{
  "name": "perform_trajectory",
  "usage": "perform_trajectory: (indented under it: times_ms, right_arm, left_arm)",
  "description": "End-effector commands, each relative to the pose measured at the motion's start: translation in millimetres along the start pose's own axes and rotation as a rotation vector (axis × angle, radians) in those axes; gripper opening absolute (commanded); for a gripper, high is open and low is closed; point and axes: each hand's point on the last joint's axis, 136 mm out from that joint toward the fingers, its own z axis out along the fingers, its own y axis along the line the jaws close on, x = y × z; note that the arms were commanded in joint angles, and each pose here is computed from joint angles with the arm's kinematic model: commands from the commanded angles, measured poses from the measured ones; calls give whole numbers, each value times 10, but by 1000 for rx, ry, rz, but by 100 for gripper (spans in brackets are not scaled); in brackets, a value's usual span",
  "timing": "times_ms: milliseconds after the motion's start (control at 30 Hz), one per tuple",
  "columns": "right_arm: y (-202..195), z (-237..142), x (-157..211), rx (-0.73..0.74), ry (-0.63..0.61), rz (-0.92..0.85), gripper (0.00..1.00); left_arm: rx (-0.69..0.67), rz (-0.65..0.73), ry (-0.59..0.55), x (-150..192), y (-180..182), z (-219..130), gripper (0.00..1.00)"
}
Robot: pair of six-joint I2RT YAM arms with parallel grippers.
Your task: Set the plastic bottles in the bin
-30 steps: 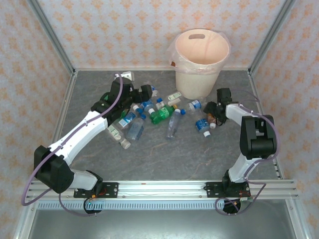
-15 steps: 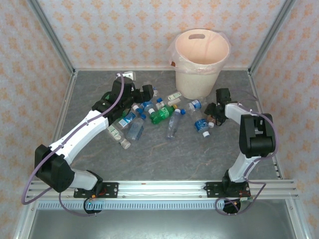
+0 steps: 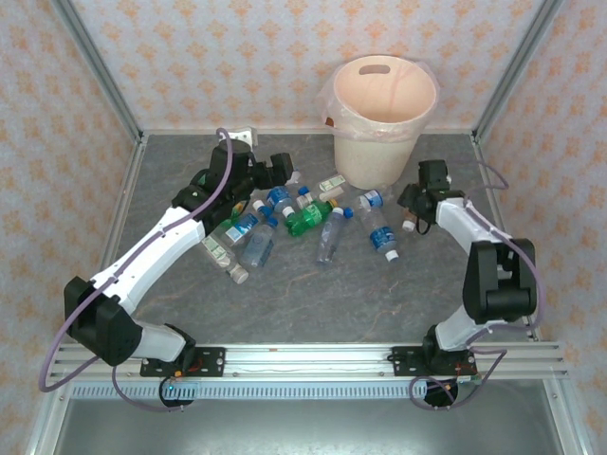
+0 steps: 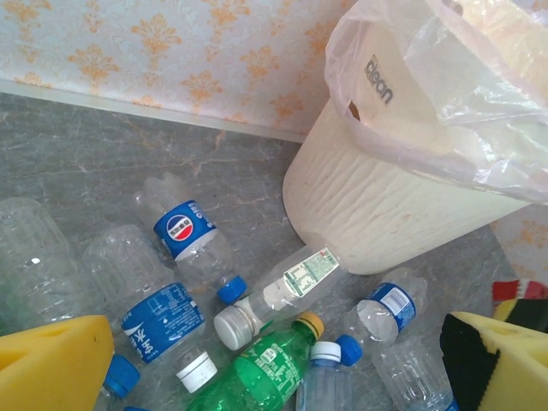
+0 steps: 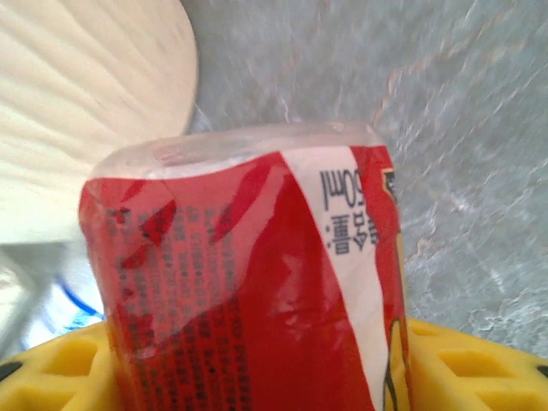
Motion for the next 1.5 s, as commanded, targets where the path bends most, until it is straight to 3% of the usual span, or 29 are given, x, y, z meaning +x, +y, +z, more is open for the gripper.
perform_trajectory:
  times_ms: [0, 367, 500, 700, 1033, 1467]
  right_arm:
    - [181, -498, -527, -54, -180, 45, 60]
    - [852, -1758, -1649, -327, -492, 91, 59]
    - [1107, -1958, -2008, -393, -557, 92, 59]
    - [1419, -1773, -2314, -419, -553, 79, 59]
    - [1852, -1248, -2461, -424, -477, 57, 59]
    - [1838, -963, -2380, -369, -434, 39, 61]
  left_arm:
    - [64, -15, -53, -205, -187, -99, 99]
    - [123, -30, -122, -463, -349, -242, 99]
    - [128, -30, -133, -490, -356, -299, 99]
    - [119, -23, -145, -494, -321, -400, 99]
    - [98, -9, -161, -495, -246, -557, 99]
    - [87, -5, -169, -507, -216, -631, 99]
